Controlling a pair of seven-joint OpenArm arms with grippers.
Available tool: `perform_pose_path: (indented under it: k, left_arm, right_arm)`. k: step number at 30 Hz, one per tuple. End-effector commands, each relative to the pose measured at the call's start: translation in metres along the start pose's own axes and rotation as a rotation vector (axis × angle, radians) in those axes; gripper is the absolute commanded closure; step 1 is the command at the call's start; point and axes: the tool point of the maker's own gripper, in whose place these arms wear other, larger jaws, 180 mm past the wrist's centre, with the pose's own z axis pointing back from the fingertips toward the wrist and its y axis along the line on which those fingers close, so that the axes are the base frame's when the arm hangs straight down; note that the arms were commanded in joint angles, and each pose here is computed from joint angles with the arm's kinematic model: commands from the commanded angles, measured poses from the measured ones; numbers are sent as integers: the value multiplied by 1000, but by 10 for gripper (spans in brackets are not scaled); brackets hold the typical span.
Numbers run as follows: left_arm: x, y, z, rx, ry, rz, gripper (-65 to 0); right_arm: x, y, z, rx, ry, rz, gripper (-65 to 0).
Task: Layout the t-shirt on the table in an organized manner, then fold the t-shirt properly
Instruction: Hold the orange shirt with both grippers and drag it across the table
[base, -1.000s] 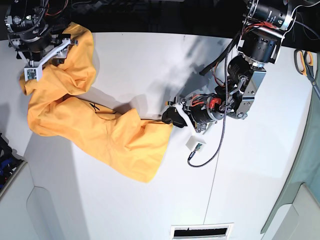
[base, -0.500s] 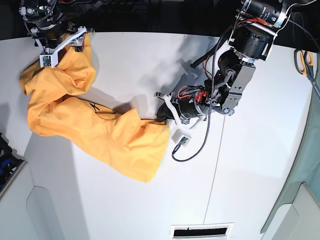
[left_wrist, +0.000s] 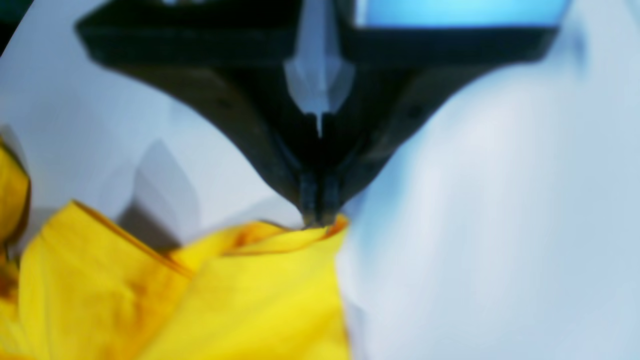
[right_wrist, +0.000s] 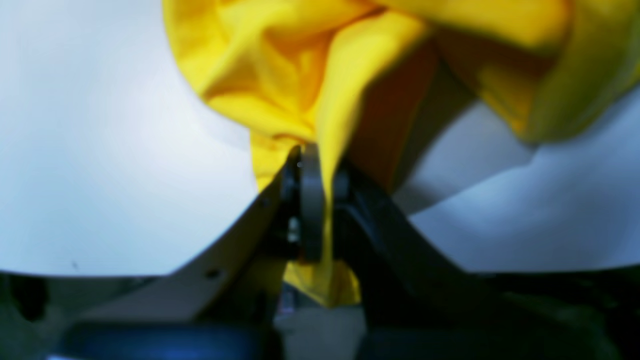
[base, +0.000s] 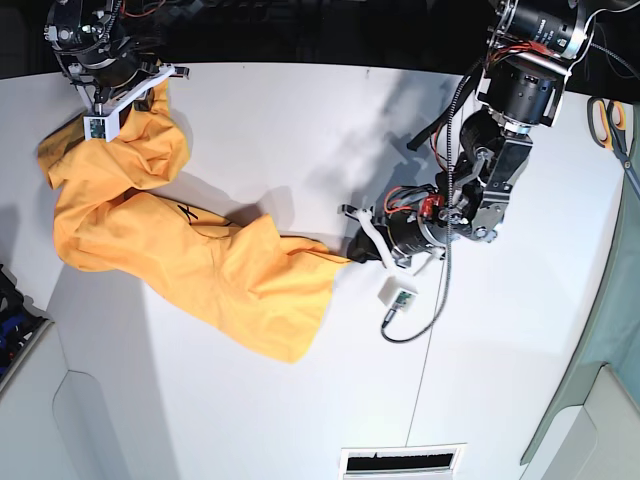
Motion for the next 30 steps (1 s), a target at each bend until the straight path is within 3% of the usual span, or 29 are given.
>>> perform_pose_path:
  k: [1, 8, 13, 16, 17, 19, 21, 27, 30]
  left_arm:
    - [31, 6, 7, 1, -78, -8, 0]
    - [71, 23, 40, 3, -159, -68, 0]
    - [64, 1, 43, -119, -128, -59, 0]
    - [52, -11, 36, -142, -121, -51, -298]
    - [49, -15, 32, -146, -121, -51, -355]
    - [36, -21, 22, -147, -94, -52, -363]
    - [21, -27, 11, -148, -63, -52, -363]
    - [-5, -40, -10, -144, -31, -74, -362]
    - [4, -29, -13, -67, -65, -36, -335]
  right_arm:
    - [9, -3, 4, -7, -23, 33, 0]
    - [49, -34, 9, -79, -85, 122, 0]
    - [47, -32, 8, -58, -57, 102, 0]
    - [46, -26, 8, -29, -55, 74, 0]
    - [45, -25, 8, -27, -54, 71, -8]
    - [46, -24, 8, -21, -57, 66, -114]
    - [44, -24, 8, -23, -51, 67, -180]
    - [44, -23, 7, -12, -48, 57, -185]
    - [42, -23, 7, -12, -40, 57, -185]
